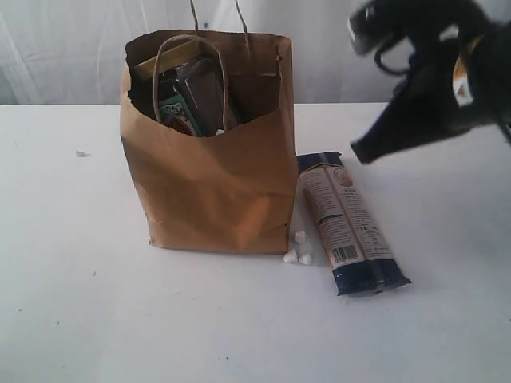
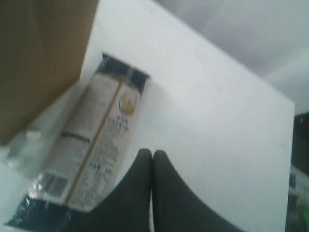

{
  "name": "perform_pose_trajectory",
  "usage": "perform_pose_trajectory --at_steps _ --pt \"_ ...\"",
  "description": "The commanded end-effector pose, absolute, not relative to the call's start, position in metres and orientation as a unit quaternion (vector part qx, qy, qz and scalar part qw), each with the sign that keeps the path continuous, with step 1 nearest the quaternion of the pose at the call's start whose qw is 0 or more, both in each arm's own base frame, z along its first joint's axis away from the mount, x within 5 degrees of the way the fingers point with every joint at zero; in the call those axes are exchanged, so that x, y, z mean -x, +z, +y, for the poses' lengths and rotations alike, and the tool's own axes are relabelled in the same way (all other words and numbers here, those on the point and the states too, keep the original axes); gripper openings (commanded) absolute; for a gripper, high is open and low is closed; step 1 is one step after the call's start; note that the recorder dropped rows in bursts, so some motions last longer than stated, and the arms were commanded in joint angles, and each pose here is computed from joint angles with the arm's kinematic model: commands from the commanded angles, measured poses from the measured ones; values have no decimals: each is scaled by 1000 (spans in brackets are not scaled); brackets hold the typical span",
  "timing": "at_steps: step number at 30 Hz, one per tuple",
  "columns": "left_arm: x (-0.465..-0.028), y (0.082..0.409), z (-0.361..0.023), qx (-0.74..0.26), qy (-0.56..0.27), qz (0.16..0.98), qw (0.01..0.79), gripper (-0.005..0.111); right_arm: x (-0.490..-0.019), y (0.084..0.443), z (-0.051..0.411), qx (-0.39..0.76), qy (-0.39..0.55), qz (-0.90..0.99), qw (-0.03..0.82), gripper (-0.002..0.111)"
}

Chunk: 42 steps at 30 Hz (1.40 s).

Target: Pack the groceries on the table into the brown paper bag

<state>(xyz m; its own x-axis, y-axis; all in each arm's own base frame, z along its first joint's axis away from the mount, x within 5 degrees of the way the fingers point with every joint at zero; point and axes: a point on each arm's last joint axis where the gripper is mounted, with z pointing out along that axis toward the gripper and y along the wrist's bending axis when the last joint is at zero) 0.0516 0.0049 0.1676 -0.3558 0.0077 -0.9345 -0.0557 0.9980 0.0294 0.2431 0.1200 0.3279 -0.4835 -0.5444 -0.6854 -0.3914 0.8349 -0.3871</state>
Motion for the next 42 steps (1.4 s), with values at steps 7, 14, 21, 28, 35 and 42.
perform_pose_trajectory --at_steps 7,14,21,28,35,42 --pt "-52 167 5 14 26 822 569 0 -275 221 109 377 24 905 194 0" --pt "-52 167 5 14 26 822 569 0 -276 220 121 518 48 825 223 0" --pt "-52 167 5 14 26 822 569 0 -296 186 130 514 56 824 231 31" --pt "-52 167 5 14 26 822 569 0 -311 156 138 480 73 838 250 40" --pt "-52 167 5 14 26 822 569 0 -315 138 146 515 95 810 264 54" --pt "-52 167 5 14 26 822 569 0 -322 138 144 510 68 808 286 54"
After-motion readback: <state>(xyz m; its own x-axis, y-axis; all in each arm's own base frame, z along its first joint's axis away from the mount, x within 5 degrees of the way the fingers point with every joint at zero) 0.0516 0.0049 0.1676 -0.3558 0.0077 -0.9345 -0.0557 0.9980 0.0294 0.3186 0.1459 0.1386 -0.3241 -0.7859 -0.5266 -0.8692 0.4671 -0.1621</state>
